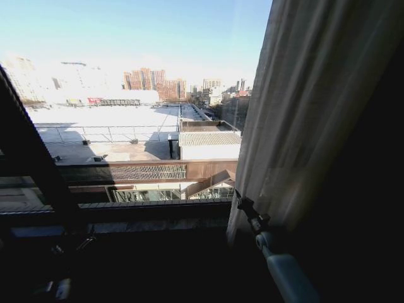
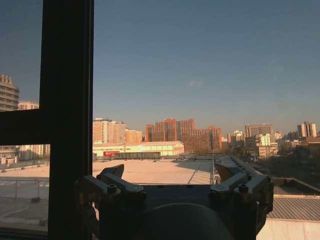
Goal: Open the curtains by pulling them apart, changing their state from closed to fully open.
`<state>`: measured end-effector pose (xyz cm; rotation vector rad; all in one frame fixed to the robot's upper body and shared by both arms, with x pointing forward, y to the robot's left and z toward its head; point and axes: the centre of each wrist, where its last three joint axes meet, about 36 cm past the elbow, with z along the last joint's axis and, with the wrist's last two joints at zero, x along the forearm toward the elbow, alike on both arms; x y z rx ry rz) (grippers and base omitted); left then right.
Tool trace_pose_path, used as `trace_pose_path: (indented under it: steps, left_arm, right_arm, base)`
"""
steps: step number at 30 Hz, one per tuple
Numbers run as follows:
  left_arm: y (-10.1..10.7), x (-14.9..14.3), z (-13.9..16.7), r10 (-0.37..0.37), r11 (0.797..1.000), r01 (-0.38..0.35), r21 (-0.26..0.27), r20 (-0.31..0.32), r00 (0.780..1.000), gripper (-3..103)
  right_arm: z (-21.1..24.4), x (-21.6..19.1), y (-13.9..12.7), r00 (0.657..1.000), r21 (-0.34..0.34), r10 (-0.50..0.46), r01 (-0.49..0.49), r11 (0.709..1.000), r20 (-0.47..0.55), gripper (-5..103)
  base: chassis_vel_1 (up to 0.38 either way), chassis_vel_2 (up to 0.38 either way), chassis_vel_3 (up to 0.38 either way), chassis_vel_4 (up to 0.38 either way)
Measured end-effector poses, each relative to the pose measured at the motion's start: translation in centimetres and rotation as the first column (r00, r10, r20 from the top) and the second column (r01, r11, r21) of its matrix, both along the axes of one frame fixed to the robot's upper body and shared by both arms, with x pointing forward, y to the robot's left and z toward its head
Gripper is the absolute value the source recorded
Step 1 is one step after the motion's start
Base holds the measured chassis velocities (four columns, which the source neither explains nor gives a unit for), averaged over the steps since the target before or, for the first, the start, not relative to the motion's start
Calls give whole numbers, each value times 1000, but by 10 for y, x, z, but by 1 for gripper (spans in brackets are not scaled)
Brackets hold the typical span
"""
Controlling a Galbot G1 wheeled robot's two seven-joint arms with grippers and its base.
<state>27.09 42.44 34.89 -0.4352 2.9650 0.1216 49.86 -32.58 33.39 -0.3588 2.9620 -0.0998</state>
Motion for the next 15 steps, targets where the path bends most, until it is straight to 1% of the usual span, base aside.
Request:
trace_pose_path:
  steps: [8,15]
  left_arm:
    - [0,0,0,0,1000,0,0,0,1000,100]
    - [0,0,0,0,1000,0,0,0,1000,100]
  right_arm:
    - [2,-1,-11,1000,10,-8,8,1000,-14,0]
    - [2,-2,-16,1000,8,-22,22,1000,-17,0]
  base:
    - [0,0,0,0]
    - [-68,-67,80,57]
